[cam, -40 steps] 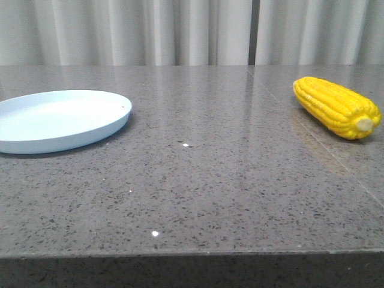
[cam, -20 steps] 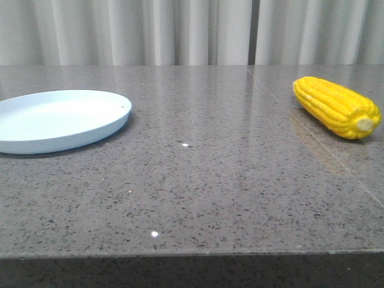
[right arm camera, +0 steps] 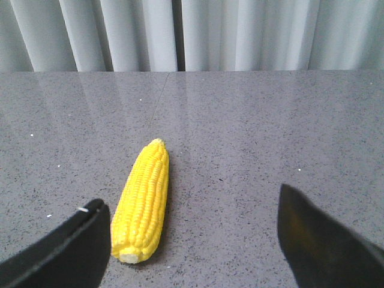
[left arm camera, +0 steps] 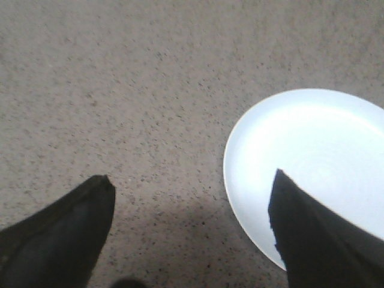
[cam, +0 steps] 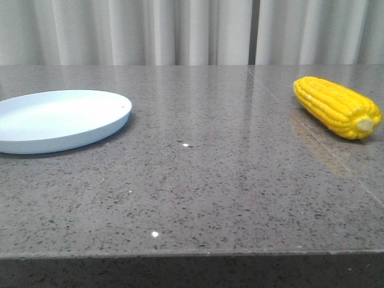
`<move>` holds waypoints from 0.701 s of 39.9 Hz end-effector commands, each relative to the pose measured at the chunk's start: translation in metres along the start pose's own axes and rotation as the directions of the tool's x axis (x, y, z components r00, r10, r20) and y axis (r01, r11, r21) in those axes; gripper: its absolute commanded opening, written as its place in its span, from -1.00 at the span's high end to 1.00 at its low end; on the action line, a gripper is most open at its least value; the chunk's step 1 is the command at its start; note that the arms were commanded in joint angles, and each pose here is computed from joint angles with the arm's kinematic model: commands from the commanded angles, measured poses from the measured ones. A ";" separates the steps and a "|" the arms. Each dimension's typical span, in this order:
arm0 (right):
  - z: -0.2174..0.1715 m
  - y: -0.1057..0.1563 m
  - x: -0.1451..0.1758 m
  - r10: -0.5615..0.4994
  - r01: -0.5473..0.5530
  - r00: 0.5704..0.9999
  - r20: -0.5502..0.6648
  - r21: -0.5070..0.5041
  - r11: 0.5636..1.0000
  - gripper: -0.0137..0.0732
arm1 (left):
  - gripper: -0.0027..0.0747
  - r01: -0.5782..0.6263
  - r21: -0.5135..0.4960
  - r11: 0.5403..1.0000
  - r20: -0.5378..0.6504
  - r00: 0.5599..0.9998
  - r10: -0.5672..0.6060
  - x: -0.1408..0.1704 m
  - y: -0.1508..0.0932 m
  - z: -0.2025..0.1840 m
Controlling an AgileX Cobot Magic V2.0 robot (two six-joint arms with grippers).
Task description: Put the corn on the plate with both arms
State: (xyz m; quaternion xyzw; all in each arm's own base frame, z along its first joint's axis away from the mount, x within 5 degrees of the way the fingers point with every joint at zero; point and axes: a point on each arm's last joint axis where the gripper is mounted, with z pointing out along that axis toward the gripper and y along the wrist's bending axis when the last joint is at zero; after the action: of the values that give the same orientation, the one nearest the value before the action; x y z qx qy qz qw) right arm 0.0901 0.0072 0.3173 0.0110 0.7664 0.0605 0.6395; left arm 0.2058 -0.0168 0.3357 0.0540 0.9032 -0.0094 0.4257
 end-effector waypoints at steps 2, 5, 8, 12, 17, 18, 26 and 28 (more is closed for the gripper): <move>-0.002 0.001 -0.018 -0.002 0.001 0.996 0.093 0.005 1.000 -0.68 | -0.40 -0.006 0.052 0.999 -0.032 0.999 0.007 -0.025 -0.009 0.016; -0.002 0.001 -0.018 -0.002 0.001 0.996 0.093 0.005 1.000 -0.68 | -0.40 0.001 0.060 0.998 -0.144 0.989 0.008 -0.028 -0.010 0.035; -0.002 0.001 -0.018 -0.002 0.001 0.996 0.093 0.005 1.000 -0.68 | -0.40 0.007 0.066 0.998 -0.221 0.975 0.008 -0.034 -0.011 0.052; -0.002 0.001 -0.018 -0.002 0.001 0.996 0.093 0.005 1.000 -0.68 | -0.40 0.022 0.077 0.997 -0.291 0.957 0.001 -0.035 -0.013 0.074; -0.002 0.001 -0.018 -0.002 0.001 0.996 0.093 0.005 1.000 -0.68 | -0.40 0.031 0.080 0.996 -0.349 0.937 -0.001 -0.031 -0.014 0.097; -0.002 0.001 -0.018 -0.002 0.001 0.996 0.093 0.005 1.000 -0.68 | -0.40 0.033 0.080 0.996 -0.362 0.932 -0.002 -0.029 -0.014 0.101; -0.002 0.001 -0.018 -0.002 0.001 0.996 0.093 0.005 1.000 -0.68 | -0.39 0.035 0.078 0.996 -0.398 0.917 -0.001 -0.023 -0.015 0.121; -0.002 0.001 -0.018 -0.002 0.001 0.996 0.093 0.005 1.000 -0.68 | -0.37 0.036 0.078 0.996 -0.398 0.917 -0.002 -0.023 -0.015 0.122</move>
State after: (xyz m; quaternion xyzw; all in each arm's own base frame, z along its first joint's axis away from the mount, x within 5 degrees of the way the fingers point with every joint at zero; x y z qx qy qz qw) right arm 0.0901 0.0072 0.3173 0.0110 0.7664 0.0605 0.6395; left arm 0.3083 -0.0388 0.2557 0.0663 0.9807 -0.0316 0.1814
